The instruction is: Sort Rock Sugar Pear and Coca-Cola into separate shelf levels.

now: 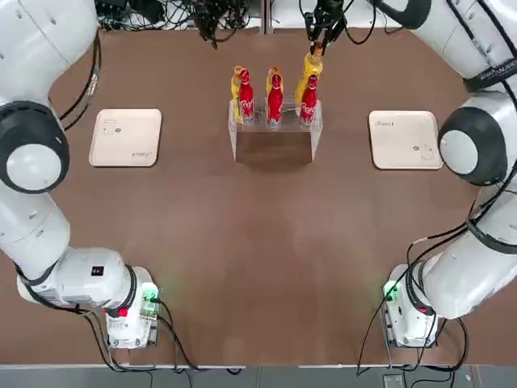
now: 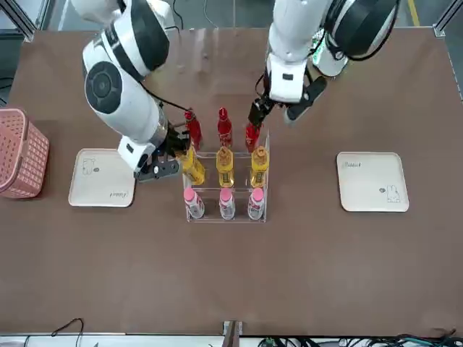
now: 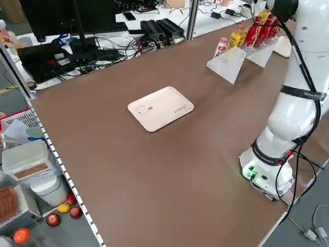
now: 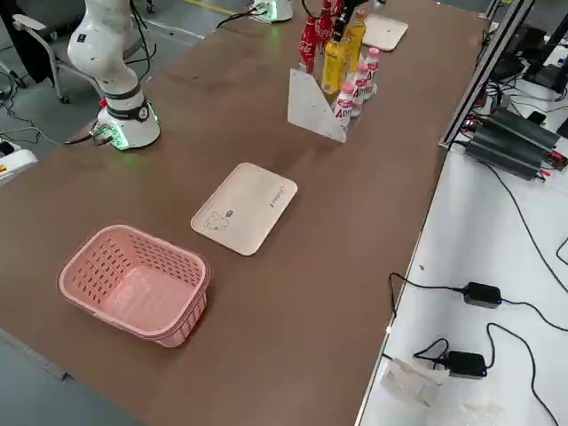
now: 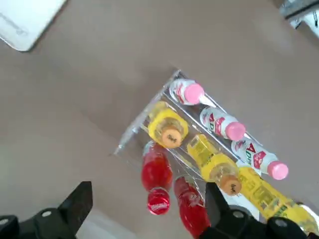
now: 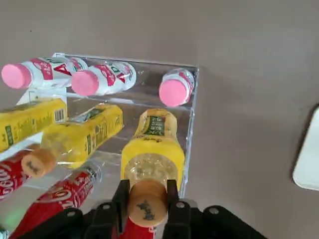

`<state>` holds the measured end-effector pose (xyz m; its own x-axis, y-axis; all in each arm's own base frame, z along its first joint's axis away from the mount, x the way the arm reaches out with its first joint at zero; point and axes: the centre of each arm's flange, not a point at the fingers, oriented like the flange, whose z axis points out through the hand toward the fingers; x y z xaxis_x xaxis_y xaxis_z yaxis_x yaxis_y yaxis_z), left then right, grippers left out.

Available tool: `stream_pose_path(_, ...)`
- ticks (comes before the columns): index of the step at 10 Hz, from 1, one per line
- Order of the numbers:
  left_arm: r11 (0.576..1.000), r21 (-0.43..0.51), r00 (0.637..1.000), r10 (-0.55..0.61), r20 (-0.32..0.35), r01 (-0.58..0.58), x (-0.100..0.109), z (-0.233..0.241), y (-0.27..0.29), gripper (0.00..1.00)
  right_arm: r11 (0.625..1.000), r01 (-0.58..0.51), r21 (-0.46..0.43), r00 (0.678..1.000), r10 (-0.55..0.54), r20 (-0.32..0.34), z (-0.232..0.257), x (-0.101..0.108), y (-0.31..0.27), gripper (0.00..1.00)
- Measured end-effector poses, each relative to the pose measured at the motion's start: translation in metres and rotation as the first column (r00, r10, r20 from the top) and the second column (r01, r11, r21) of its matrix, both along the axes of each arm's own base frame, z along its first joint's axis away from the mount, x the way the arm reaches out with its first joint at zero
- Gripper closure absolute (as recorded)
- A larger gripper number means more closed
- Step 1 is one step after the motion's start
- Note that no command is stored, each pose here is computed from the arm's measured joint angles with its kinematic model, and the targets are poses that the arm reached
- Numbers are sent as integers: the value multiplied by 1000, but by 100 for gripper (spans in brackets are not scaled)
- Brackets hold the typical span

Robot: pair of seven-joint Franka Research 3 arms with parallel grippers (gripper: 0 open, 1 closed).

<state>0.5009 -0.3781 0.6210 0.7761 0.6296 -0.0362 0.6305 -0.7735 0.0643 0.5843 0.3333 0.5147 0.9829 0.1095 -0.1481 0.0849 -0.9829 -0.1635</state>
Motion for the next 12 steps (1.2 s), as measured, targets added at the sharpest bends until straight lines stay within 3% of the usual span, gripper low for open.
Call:
stream_pose_path(4,994,-12,993,-108,-49,108,50,25,146,0,1000,0,-25,999,-1,-51,-29,-2,-1,66)
stream_pose_path(9,951,-18,950,-310,-32,309,77,22,227,0,999,34,-33,998,-36,-56,-48,-2,-1,65)
stream_pose_path(10,936,-19,936,-352,-26,351,81,21,246,0,998,46,-30,997,-48,-56,-46,-2,0,52)
stream_pose_path(12,900,-20,900,-436,-11,435,89,21,284,0,998,59,-25,997,-60,-53,-42,-2,0,40)
